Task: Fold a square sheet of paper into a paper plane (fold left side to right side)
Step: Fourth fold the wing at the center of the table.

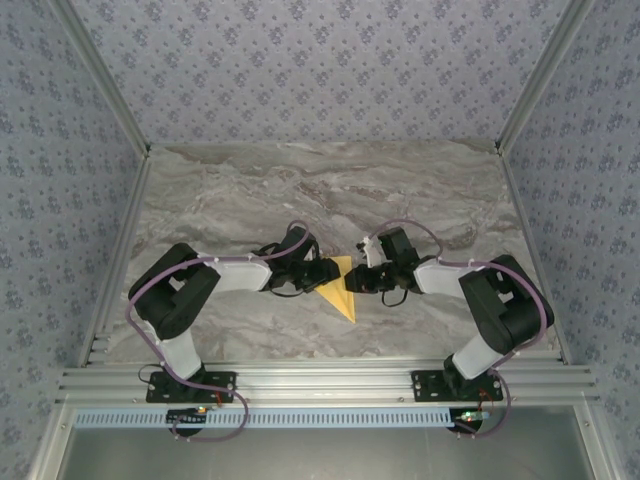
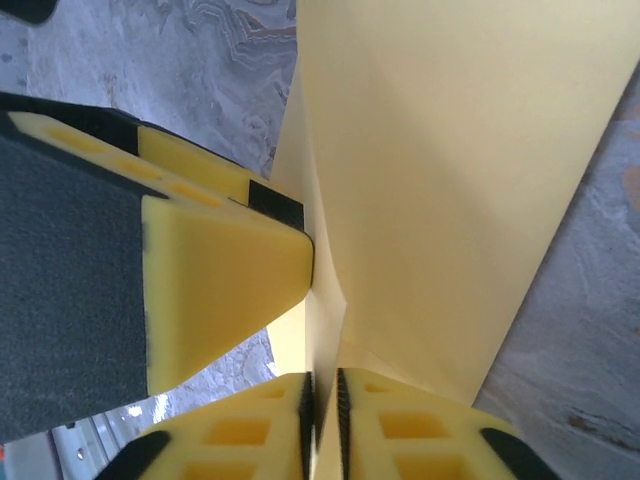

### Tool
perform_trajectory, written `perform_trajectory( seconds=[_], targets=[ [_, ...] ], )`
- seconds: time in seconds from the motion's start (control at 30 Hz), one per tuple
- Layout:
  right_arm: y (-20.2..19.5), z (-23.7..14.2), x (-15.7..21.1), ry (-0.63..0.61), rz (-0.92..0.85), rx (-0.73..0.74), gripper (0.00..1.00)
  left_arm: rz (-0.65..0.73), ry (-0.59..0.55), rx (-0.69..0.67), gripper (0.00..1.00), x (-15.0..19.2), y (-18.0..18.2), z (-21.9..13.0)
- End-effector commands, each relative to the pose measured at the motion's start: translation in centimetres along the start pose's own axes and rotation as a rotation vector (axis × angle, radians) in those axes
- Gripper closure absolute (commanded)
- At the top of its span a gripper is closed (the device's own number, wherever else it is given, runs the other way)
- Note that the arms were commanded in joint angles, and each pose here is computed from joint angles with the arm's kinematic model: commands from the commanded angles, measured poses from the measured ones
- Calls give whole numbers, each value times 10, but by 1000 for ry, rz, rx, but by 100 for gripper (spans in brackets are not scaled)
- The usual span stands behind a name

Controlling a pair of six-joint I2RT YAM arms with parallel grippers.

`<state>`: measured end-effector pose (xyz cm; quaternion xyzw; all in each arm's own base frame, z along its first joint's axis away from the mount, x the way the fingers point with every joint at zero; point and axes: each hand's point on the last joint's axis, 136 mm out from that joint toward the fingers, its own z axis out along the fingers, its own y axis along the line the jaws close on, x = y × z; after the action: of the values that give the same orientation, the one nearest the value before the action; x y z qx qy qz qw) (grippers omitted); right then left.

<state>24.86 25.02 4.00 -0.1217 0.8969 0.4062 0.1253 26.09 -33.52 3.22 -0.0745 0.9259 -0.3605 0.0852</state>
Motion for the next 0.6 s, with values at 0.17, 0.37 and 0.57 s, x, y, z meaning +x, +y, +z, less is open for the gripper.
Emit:
perform_trajectory(
  seconds=[0.17, 0.37, 0.57],
  targets=[
    [-15, 2, -3, 15, 6, 50, 88, -19, 8, -75, 52, 4, 18, 5],
    [-23, 4, 1, 33, 15, 79, 88, -18, 10, -73, 52, 5, 18, 5],
    [-29, 4, 1, 36, 12, 105, 88, -19, 10, -76, 52, 5, 19, 6]
  ],
)
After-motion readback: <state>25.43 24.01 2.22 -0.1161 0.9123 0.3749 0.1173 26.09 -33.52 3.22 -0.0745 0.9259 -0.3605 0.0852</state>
